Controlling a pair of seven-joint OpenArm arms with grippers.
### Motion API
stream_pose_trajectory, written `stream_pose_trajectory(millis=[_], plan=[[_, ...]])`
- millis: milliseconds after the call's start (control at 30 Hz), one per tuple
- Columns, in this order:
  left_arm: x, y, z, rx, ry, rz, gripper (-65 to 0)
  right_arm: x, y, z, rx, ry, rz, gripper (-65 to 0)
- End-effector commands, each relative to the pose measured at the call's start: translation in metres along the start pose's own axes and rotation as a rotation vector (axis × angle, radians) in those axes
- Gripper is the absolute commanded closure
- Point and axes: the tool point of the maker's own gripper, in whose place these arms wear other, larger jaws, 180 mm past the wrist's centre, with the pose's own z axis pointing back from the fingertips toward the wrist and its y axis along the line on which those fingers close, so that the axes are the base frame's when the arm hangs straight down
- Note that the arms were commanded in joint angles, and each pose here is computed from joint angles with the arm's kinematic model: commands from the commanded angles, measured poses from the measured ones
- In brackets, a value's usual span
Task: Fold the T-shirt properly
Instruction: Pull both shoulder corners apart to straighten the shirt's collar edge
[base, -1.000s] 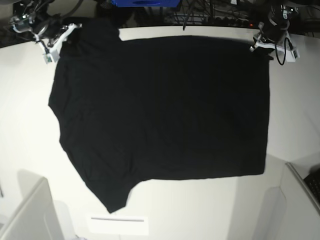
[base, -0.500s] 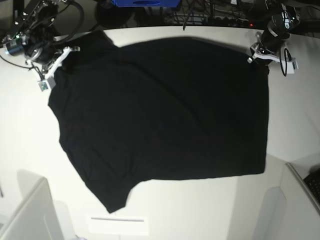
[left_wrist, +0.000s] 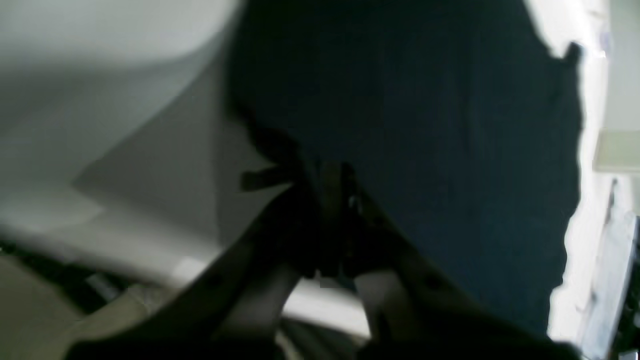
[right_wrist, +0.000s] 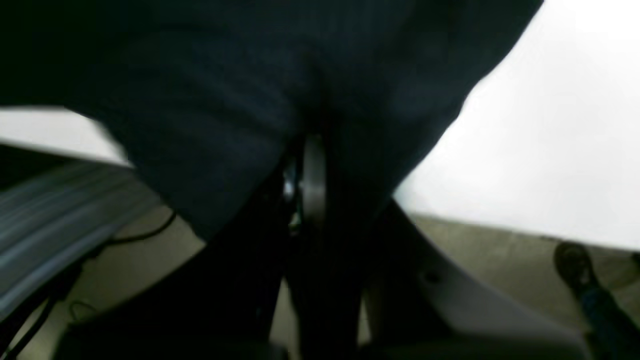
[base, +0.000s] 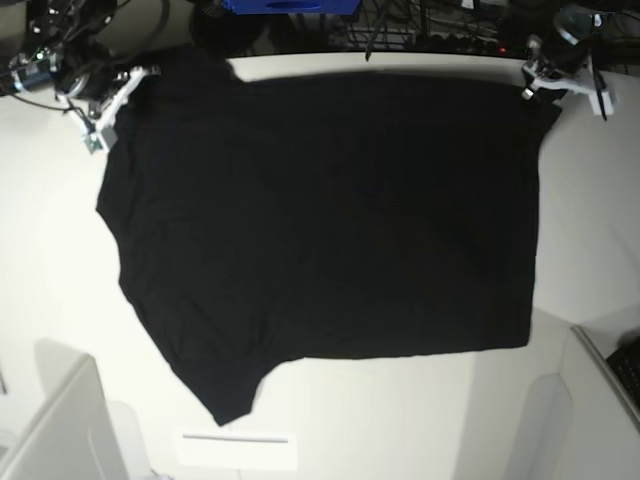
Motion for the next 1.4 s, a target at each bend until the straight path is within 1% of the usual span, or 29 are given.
stream_pose_trajectory(millis=[0,33,100,133,200,267,333,400,500,567,633,733,867,1000,1067,1200,1300,1367], plan=[[0.010,-0.003,0.006,-0.012,-0.032,-0.018,0.0,0.009,-0.004,0.005,-0.013,-0.038,0.013,0.0],[0.012,0.000,0.009,-0.001,-0.035,-0.019,0.0,0.005,-0.004,0.006,-0.014,-0.029,0.009,0.0],[0.012,0.000,0.011,0.001,-0.024,-0.041,0.0,-0.001,-0.004,0.006,-0.011,-0.020,-0.094,0.0],[0.014,-0.002,0.012,-0.004,-0.021,-0.055,0.0,-0.003,-0.003,0.006,-0.010,-0.015,-0.107,0.0],[0.014,-0.009,0.015,-0.029,-0.022,-0.087,0.0,-0.003,0.004,0.007,0.022,-0.027,-0.103,0.0],[0.015,-0.014,0.015,-0.052,-0.027,-0.109,0.0,0.008,0.015,0.009,0.096,-0.085,-0.097,0.0],[0.017,-0.016,0.014,-0.057,-0.033,-0.109,0.0,0.022,0.019,0.019,0.137,-0.144,-0.076,0.0],[0.018,-0.021,0.013,-0.075,-0.038,-0.102,0.0,0.030,0.023,0.023,0.170,-0.179,-0.067,0.0],[0.025,-0.036,0.010,-0.149,-0.057,-0.052,0.0,0.046,0.023,0.026,0.179,-0.221,-0.055,0.0],[0.032,-0.049,0.009,-0.206,-0.074,-0.018,0.0,0.054,0.023,0.026,0.184,-0.238,-0.069,0.0],[0.039,-0.057,0.007,-0.245,-0.072,-0.010,0.0,0.065,0.024,0.027,0.196,-0.262,-0.112,0.0],[0.043,-0.069,0.003,-0.281,-0.068,-0.016,0.0,0.080,0.025,0.029,0.203,-0.293,-0.122,0.0],[0.049,-0.073,0.001,-0.296,-0.089,-0.014,0.0,0.099,0.023,0.032,0.207,-0.338,-0.118,0.0],[0.057,-0.075,0.001,-0.301,-0.114,-0.012,0.0,0.109,0.016,0.022,0.234,-0.339,-0.154,0.0],[0.067,-0.075,0.002,-0.305,-0.151,-0.006,0.0,0.115,0.015,0.016,0.257,-0.338,-0.169,0.0],[0.089,-0.067,0.010,-0.285,-0.247,0.038,0.0,0.123,0.014,0.008,0.286,-0.337,-0.195,0.0],[0.092,-0.061,0.007,-0.253,-0.248,0.094,0.0,0.131,0.013,0.006,0.302,-0.344,-0.214,0.0],[0.095,-0.064,0.005,-0.262,-0.256,0.099,0.0,0.138,0.013,0.005,0.319,-0.348,-0.250,0.0]])
